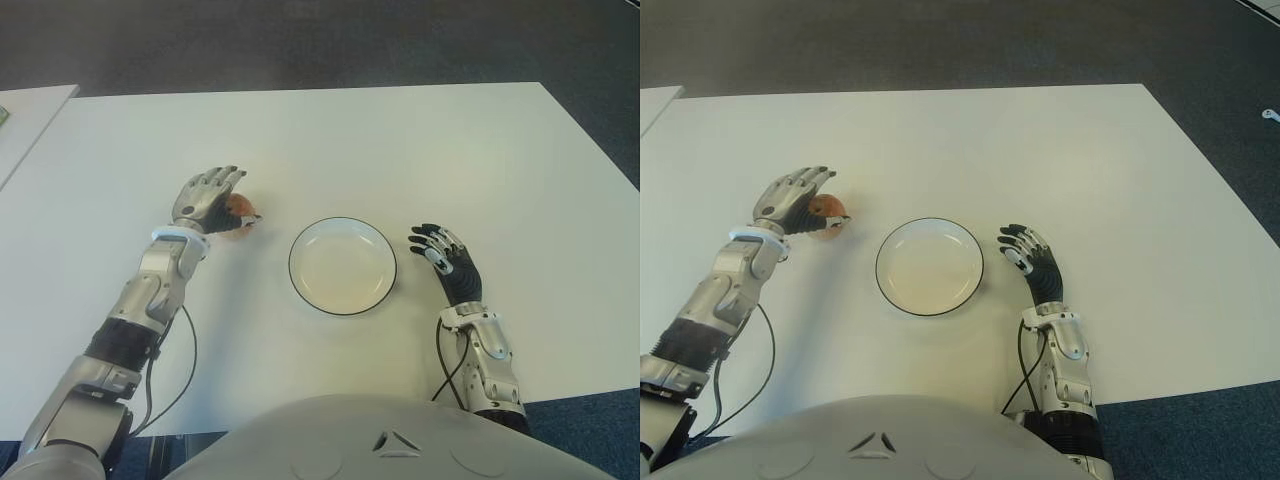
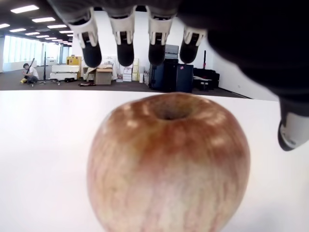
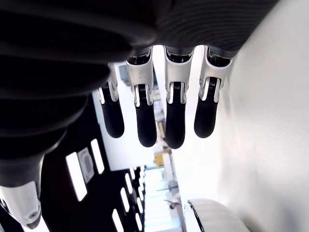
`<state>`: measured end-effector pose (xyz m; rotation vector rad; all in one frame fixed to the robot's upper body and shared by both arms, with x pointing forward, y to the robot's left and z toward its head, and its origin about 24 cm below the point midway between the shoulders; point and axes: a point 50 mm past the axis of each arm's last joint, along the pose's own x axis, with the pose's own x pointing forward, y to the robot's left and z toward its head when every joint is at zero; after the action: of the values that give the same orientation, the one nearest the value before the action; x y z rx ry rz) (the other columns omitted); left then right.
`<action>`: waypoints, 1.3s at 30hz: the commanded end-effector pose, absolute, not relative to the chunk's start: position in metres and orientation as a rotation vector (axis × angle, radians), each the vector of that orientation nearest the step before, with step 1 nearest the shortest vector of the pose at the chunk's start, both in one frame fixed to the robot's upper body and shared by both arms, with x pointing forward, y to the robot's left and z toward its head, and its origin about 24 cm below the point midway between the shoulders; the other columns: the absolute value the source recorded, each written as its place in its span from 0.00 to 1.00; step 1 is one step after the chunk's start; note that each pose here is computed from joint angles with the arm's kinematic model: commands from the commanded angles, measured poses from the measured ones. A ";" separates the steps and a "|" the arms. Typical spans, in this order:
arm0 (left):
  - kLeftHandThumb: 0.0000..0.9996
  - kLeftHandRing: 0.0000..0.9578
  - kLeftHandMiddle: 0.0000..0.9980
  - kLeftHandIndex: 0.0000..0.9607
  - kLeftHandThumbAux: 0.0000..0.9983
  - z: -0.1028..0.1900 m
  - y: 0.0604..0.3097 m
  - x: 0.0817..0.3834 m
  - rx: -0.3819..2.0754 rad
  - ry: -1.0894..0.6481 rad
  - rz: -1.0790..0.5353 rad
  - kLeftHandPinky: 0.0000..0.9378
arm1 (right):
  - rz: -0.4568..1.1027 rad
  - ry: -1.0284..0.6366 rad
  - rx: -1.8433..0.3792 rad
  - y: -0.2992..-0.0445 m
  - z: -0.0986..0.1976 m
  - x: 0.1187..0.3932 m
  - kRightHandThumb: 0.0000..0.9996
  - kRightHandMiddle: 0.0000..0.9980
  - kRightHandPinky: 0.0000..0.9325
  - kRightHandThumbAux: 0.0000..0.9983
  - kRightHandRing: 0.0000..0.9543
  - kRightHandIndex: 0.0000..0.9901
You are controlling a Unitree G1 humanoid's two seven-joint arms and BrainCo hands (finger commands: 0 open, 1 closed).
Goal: Put the apples into the plate.
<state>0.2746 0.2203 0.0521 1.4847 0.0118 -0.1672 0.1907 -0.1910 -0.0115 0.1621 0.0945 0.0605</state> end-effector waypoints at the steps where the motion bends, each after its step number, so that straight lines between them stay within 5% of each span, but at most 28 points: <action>1: 0.30 0.01 0.00 0.05 0.38 0.043 0.216 0.275 1.477 0.017 -0.187 0.09 | 0.050 0.191 0.172 -0.193 -0.028 0.178 0.30 0.32 0.35 0.62 0.31 0.28; 39: 0.31 0.00 0.01 0.08 0.40 -0.011 0.224 0.282 1.509 0.082 -0.249 0.07 | 0.046 0.197 0.190 -0.202 -0.033 0.180 0.33 0.32 0.35 0.63 0.33 0.26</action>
<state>0.2912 0.2233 0.0076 1.4947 0.0120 -0.1936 0.1912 -0.1975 -0.0155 0.1698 0.0918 0.0775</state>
